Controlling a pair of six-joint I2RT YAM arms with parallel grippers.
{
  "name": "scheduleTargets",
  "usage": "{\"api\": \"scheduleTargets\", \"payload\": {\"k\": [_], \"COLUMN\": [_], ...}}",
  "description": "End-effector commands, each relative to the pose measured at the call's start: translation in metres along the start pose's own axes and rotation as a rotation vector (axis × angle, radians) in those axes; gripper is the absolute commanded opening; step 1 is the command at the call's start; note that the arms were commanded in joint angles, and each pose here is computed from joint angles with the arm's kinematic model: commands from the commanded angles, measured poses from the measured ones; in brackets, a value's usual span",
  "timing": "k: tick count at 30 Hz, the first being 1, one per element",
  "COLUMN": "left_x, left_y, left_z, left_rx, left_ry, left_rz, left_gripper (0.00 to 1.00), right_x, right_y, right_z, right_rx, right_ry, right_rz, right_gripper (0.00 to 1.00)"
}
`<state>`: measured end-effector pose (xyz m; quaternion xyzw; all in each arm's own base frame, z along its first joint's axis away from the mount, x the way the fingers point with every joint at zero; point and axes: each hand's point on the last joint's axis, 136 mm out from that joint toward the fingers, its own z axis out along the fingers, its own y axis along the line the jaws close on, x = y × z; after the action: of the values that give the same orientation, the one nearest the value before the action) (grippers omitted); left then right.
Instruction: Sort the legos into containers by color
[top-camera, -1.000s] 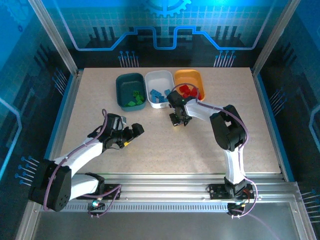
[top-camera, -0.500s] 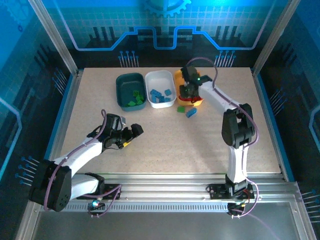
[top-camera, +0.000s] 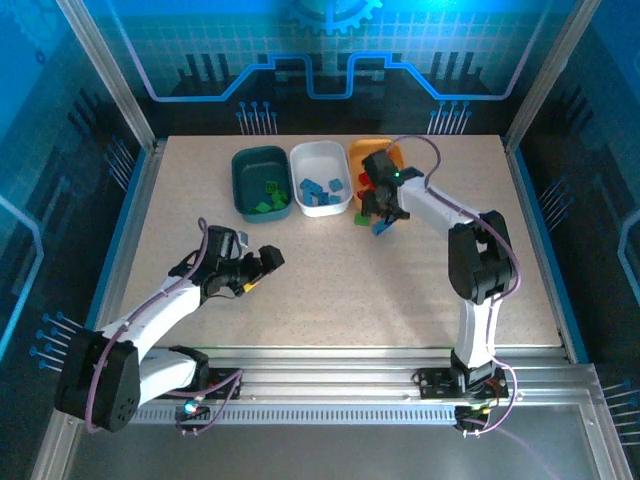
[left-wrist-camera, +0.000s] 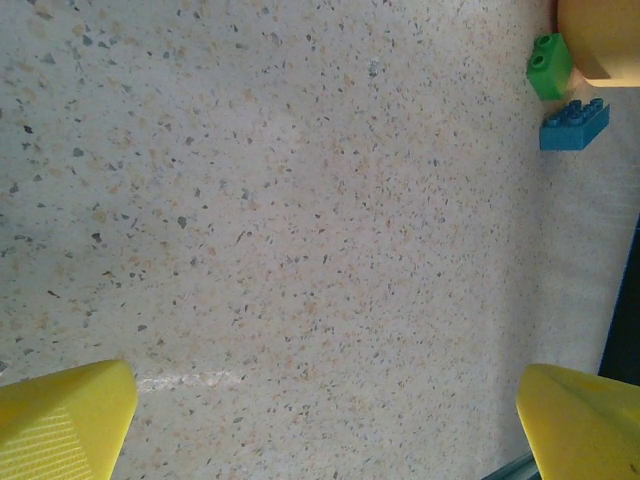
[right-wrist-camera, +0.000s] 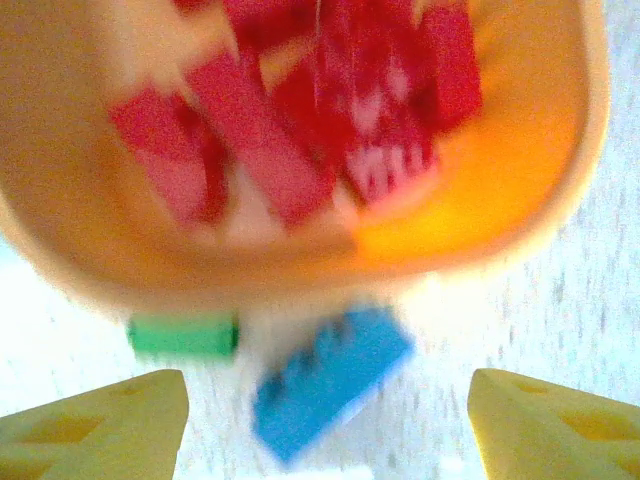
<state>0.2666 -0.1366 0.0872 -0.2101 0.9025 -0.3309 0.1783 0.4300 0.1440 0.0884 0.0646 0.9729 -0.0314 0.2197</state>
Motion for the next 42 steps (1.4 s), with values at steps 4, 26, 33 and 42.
{"api": "scheduleTargets", "payload": {"k": [4,26,33,42], "left_x": [0.002,0.008,0.007,0.006], "left_y": [-0.002,0.008,0.009,0.009], "left_z": [0.000,-0.009,-0.009,-0.009], "left_rx": [0.034,0.009,0.003,-0.001], "left_ry": [0.012,-0.006,-0.009,-0.008], "left_rz": [0.005,0.012,0.015,0.019], "left_gripper": [0.99,0.99,0.99,0.99], "right_x": [0.016,0.039,0.038,0.041], "right_y": [-0.013,-0.024,-0.025,-0.028], "right_z": [0.000,0.057,0.063,0.049], "right_rx": [0.059,0.065,0.058,0.043], "right_ry": [-0.023,0.057,0.041,0.004], "right_rz": [0.203,0.232,0.194,0.155], "right_gripper": [0.75,0.46,0.45,0.31]}}
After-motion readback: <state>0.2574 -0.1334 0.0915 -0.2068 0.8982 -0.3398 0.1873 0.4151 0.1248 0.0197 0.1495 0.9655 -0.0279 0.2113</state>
